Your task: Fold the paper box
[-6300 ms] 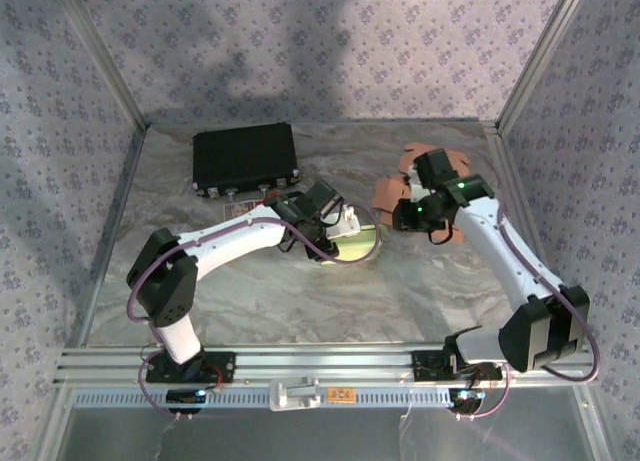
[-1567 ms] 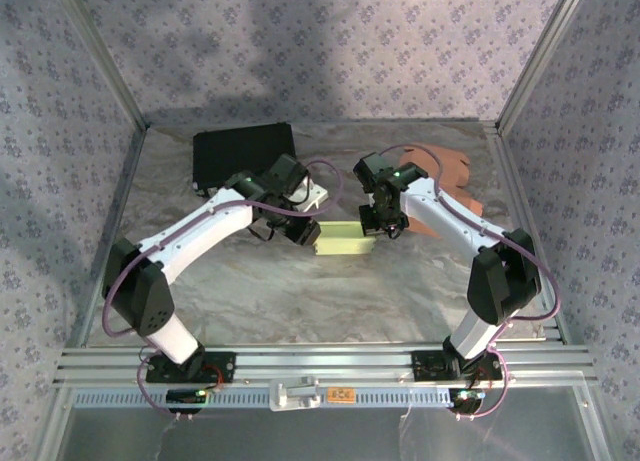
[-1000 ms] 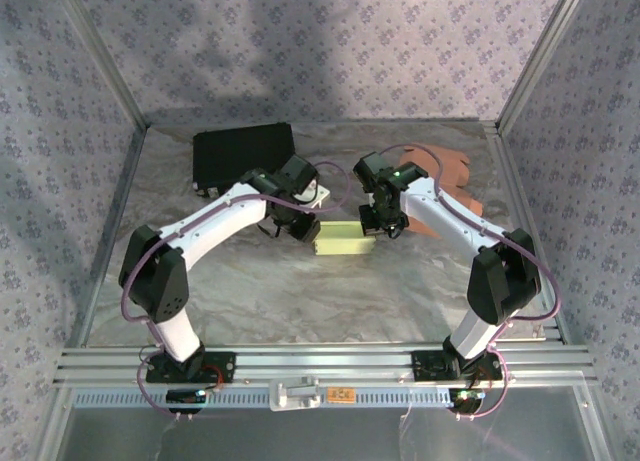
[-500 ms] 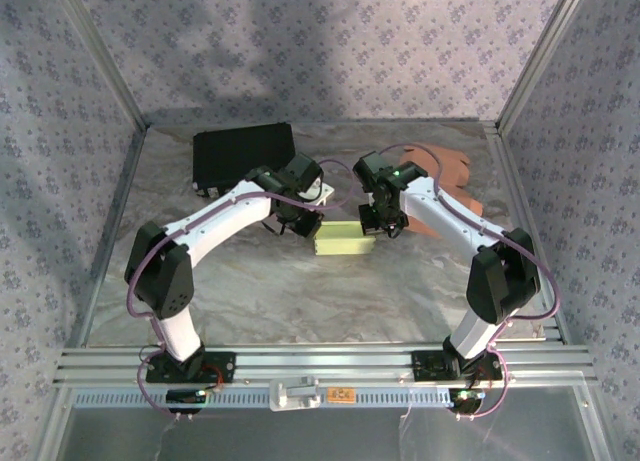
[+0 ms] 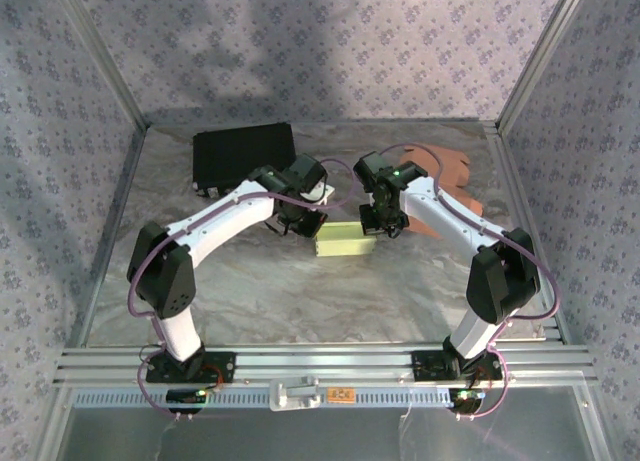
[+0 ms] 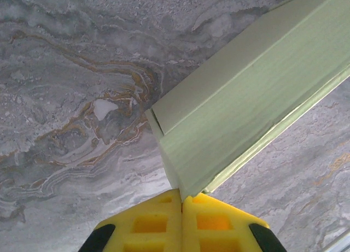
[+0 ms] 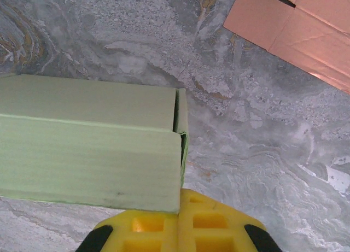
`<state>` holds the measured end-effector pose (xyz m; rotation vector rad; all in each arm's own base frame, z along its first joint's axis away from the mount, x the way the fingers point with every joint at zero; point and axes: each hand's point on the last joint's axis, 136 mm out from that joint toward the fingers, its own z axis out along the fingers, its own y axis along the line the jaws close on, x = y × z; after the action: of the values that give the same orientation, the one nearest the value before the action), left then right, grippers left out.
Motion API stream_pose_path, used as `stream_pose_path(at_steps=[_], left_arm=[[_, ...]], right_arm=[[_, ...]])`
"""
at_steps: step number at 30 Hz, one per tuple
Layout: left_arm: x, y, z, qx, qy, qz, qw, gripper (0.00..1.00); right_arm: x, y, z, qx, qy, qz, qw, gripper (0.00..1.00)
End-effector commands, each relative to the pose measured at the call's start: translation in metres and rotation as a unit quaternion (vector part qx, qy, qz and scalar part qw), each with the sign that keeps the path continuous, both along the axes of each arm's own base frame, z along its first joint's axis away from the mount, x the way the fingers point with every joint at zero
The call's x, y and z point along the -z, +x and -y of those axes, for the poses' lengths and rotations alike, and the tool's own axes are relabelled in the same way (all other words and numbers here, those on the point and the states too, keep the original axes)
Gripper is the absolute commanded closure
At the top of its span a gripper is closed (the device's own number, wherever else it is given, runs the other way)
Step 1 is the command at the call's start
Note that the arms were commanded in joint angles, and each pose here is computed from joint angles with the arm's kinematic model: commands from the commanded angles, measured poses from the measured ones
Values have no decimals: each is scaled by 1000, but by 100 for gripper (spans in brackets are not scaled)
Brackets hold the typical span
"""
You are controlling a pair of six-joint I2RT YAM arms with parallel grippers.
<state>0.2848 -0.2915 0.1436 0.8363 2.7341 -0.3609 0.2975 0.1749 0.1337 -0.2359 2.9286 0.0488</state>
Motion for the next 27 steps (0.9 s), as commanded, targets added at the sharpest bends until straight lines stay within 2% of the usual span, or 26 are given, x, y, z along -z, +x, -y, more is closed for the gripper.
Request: stream_pose_path(at_steps=[1, 12, 27], left_arm=[[-12, -3, 7, -45, -19, -25, 998, 100], [-10, -3, 13, -153, -59, -91, 982, 100], [-16, 0, 15, -193, -91, -160, 964, 100]], right_arm=[[-4, 0, -4, 10, 3, -1, 1000, 100], [-4, 0, -9, 21, 13, 4, 1000, 100], [-6, -1, -13, 18, 12, -5, 1000, 100]])
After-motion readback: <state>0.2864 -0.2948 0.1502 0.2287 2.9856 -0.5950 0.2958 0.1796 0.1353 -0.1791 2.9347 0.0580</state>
